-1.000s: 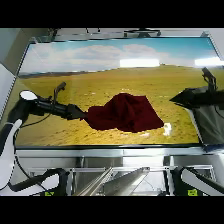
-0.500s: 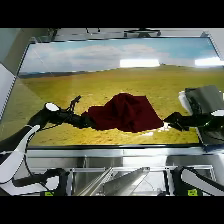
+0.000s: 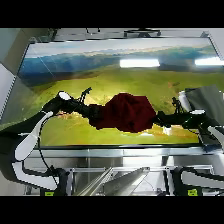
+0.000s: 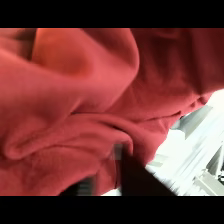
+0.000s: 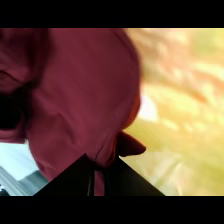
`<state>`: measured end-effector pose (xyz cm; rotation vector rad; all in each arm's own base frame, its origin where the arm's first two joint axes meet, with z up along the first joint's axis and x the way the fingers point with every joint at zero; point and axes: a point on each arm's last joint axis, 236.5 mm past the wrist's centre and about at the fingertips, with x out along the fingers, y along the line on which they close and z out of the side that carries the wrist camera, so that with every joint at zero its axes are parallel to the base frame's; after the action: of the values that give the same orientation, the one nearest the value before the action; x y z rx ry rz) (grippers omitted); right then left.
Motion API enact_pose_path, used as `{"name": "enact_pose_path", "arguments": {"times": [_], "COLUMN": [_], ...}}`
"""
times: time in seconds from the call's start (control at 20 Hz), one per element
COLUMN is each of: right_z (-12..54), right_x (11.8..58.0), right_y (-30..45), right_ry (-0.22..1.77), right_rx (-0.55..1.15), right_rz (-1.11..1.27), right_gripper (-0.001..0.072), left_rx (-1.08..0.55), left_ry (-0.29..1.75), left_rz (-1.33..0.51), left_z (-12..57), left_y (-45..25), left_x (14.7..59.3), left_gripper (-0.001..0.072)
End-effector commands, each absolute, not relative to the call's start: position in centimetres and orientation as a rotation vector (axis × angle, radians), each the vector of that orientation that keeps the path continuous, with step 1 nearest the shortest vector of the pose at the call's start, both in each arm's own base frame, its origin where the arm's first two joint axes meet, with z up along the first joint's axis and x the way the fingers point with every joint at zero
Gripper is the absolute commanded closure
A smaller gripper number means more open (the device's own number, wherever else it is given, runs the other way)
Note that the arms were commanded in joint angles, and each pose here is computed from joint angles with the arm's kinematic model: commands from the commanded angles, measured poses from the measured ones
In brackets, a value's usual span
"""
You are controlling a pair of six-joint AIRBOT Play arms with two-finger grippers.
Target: Fold the shirts.
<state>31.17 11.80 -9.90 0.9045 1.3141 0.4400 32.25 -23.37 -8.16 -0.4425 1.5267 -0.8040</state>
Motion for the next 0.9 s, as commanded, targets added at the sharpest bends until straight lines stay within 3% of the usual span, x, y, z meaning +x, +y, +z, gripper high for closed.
{"name": "enact_pose_path", "arguments": {"times": [0.0, 0.05, 0.35, 0.4, 0.45, 0.5, 0.7, 0.85], "right_z": [-9.3, -9.3, -9.3, -9.2, -9.2, -9.2, -9.1, -9.1], "right_x": [32.2, 32.2, 32.2, 32.1, 32.1, 32.0, 32.0, 32.0], "right_y": [12.7, 12.6, 12.7, 12.8, 12.8, 12.9, 12.9, 12.9], "right_ry": [1.268, 1.269, 1.267, 1.268, 1.268, 1.270, 1.269, 1.270], "right_rx": [0.933, 0.930, 0.924, 0.922, 0.921, 0.922, 0.924, 0.924], "right_rz": [0.467, 0.467, 0.474, 0.482, 0.485, 0.489, 0.489, 0.489], "right_gripper": [0.0632, 0.0695, 0.0693, 0.0692, 0.0692, 0.0693, 0.0693, 0.0692], "left_rx": [-0.466, -0.467, -0.421, -0.390, -0.382, -0.380, -0.394, -0.407], "left_ry": [1.571, 1.567, 1.434, 1.411, 1.389, 1.366, 1.314, 1.409], "left_rz": [-0.814, -0.817, -0.827, -0.797, -0.766, -0.736, -0.669, -0.678], "left_z": [-8.2, -7.9, -2.4, -1.7, -1.3, -1.1, -1.6, -4.9], "left_y": [-23.9, -24.0, -20.8, -19.3, -18.3, -17.4, -16.2, -17.3], "left_x": [32.4, 32.4, 33.6, 33.8, 34.0, 34.1, 35.1, 34.3], "left_gripper": [0.0696, 0.0683, 0.0678, 0.0584, 0.0234, -0.0002, -0.0004, -0.0003]}}
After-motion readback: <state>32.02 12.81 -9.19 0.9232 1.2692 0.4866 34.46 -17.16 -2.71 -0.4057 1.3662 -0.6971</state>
